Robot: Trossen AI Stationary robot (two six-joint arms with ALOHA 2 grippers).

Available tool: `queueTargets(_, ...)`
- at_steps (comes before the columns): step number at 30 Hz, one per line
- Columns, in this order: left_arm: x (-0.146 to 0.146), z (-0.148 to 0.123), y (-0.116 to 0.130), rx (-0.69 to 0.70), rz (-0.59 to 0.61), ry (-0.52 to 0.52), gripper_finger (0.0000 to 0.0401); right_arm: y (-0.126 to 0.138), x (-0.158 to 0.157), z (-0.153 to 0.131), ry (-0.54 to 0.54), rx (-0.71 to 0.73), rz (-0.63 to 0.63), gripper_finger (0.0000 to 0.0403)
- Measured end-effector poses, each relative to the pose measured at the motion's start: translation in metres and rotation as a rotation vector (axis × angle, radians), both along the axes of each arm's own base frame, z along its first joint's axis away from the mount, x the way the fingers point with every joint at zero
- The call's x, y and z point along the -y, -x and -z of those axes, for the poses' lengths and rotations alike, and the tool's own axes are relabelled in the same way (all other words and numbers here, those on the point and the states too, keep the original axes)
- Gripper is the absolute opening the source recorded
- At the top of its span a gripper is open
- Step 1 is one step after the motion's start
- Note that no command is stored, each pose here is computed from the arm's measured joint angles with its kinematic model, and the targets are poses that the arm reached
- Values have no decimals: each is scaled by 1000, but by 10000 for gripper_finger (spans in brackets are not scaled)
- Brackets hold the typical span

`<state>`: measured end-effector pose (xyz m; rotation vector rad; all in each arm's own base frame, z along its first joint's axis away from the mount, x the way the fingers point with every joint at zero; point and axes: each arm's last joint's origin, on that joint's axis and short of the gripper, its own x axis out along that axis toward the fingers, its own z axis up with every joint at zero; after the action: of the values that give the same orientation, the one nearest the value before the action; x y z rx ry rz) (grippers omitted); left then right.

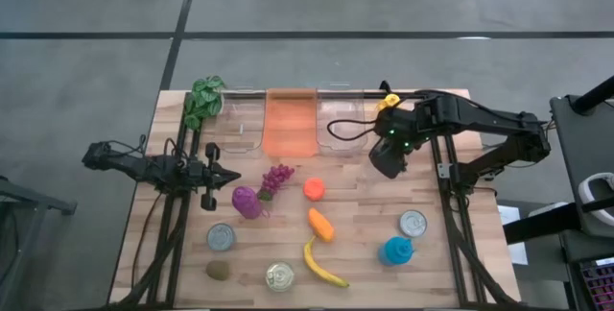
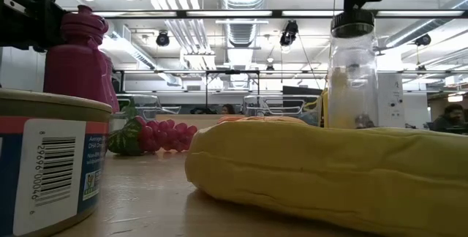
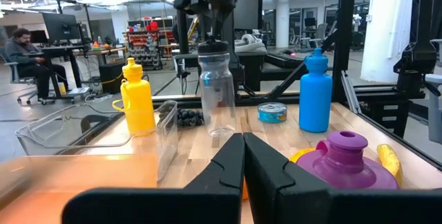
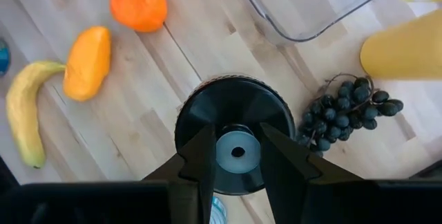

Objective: Pick & Place Food Item
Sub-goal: Put the transparent water bottle into the right transparent bin

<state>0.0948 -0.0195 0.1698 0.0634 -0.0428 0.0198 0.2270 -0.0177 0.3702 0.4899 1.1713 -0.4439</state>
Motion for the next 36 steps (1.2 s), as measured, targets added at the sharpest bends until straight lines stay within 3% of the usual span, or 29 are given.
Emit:
queueTargets(9, 0, 0, 0, -1, 0, 0, 10, 7, 3, -16, -5, 13, 13, 91)
queueTargets(22, 0, 0, 0, -1, 0, 0, 10, 23, 9, -67, -9, 117, 6, 91)
queueTargets(36, 0, 0, 0, -1, 0, -1, 10, 2, 25, -95, 65, 207, -98, 91)
